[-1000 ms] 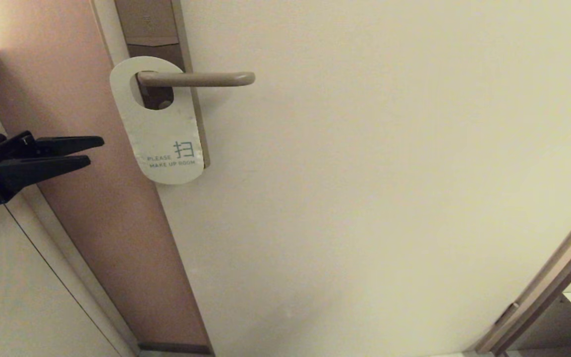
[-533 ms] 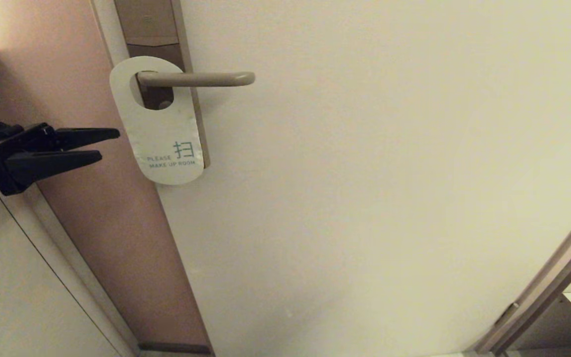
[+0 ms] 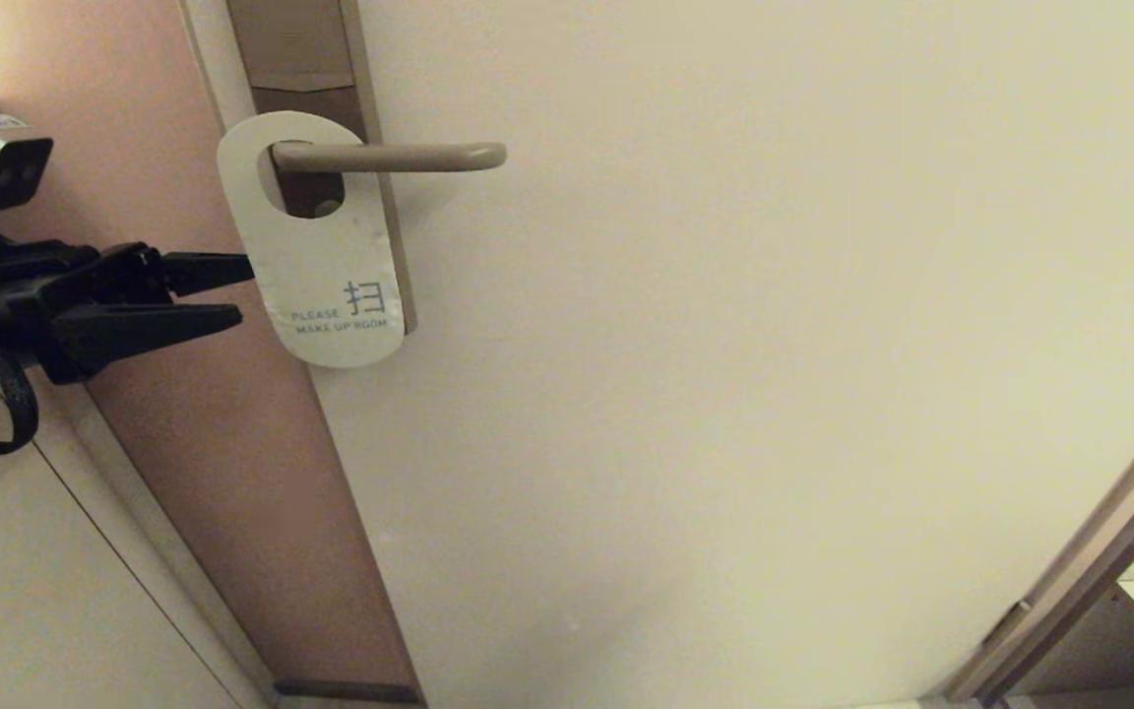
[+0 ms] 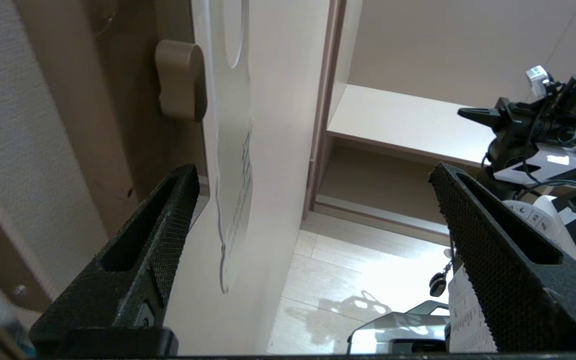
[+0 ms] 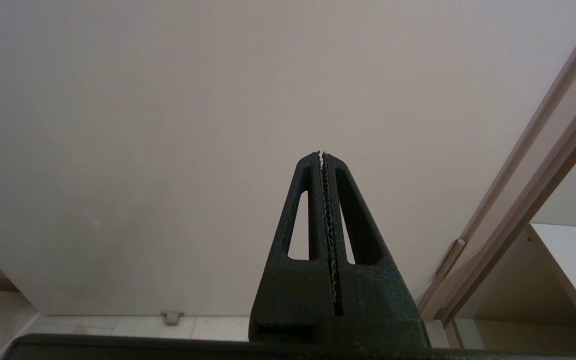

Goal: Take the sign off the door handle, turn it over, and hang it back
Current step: Take down the sign

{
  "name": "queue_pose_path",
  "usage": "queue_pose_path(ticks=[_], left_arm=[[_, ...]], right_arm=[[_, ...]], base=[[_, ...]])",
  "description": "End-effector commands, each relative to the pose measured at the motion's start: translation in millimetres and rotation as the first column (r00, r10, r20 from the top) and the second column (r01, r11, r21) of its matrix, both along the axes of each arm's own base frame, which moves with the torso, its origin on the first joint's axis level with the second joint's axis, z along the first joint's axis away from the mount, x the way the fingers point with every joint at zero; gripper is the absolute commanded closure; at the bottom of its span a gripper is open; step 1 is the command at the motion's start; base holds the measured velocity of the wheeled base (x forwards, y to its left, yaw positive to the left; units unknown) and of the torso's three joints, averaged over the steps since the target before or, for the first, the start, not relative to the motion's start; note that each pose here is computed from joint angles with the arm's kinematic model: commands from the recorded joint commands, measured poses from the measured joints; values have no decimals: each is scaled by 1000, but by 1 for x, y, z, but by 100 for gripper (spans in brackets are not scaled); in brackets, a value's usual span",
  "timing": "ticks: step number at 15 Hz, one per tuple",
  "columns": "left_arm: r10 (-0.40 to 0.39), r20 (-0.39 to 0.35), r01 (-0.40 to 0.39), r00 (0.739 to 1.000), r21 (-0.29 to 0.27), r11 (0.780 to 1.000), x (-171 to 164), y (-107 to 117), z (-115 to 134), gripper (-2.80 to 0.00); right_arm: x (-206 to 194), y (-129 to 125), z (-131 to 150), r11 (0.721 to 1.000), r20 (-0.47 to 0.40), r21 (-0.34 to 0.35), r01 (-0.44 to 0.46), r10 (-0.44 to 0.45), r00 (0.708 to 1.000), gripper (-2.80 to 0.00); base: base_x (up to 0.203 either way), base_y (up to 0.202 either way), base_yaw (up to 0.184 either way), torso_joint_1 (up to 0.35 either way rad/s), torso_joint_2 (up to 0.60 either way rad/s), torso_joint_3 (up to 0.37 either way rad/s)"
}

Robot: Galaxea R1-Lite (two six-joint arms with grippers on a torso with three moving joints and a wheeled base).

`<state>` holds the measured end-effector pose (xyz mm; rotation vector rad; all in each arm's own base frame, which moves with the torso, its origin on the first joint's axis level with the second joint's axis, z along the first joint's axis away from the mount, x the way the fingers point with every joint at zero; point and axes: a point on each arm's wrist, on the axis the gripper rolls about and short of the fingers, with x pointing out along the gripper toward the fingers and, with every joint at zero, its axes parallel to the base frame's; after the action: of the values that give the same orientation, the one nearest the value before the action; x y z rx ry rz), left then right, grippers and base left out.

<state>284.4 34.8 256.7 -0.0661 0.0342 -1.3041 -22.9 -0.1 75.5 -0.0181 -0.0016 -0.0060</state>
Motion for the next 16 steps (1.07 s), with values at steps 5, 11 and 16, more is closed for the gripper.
queue_pose_path(ticks=[5, 11, 16], left_arm=[[-24, -3, 24, 1000, 0, 1000, 5, -4, -2, -280], [-69, 3, 69, 998, 1, 998, 15, -16, -1, -280], [-101, -2, 101, 995, 1, 995, 24, -25, -5, -280]], right_arm=[[0, 0, 0, 1000, -2, 0, -1, 1, 1000, 0], [0, 0, 0, 1000, 0, 0, -1, 1, 1000, 0], [0, 0, 0, 1000, -2, 0, -1, 1, 1000, 0]], base=[[0, 0, 0, 0, 0, 0], [0, 0, 0, 0, 0, 0], [0, 0, 0, 0, 0, 0]])
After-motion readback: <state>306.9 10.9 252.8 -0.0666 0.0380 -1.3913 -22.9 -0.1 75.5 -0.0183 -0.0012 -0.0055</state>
